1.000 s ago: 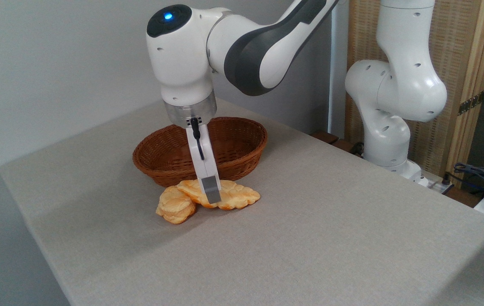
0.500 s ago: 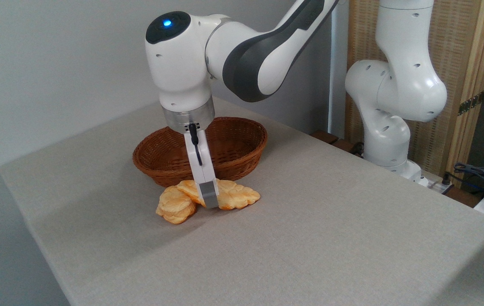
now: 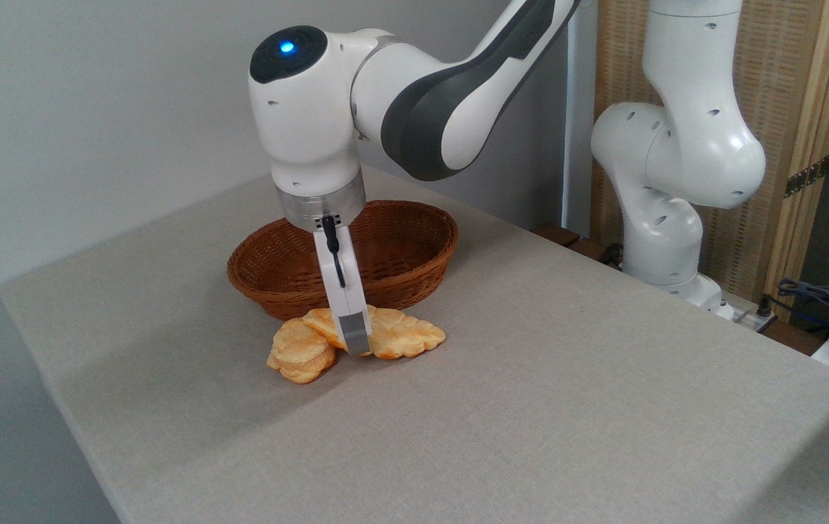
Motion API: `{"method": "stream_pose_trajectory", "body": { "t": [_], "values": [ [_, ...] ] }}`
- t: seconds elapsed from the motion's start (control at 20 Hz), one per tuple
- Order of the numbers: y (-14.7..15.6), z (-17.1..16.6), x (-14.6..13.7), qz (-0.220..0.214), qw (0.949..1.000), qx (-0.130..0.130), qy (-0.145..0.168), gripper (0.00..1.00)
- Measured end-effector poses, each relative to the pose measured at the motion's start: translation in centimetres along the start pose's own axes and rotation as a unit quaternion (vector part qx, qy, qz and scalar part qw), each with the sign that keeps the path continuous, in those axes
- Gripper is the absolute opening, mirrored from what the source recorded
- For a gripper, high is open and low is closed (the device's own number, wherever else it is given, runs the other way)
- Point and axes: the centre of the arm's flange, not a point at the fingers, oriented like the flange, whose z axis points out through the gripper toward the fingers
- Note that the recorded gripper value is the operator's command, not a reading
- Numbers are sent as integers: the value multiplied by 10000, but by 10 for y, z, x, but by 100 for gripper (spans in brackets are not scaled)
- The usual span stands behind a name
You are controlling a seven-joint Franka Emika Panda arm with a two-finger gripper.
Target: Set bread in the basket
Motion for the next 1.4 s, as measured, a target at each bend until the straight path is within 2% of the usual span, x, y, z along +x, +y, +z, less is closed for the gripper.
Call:
{"method": "stream_pose_trajectory", "body": {
  "t": [0.7,0.75,0.8,0.85,0.9,0.95,1.05,1.4],
  "values": [
    [-5,4,1,-25,10000,61,45,98],
    [-5,4,1,-25,10000,58,44,89],
    [-5,4,0,-27,10000,54,42,84],
    [-5,5,0,-28,10000,50,41,70],
    [-6,6,0,-29,10000,44,38,63],
    [-6,6,0,-30,10000,40,37,50],
    [-6,7,0,-29,10000,33,34,42],
    [-6,8,0,-29,10000,30,32,42]
  ]
}}
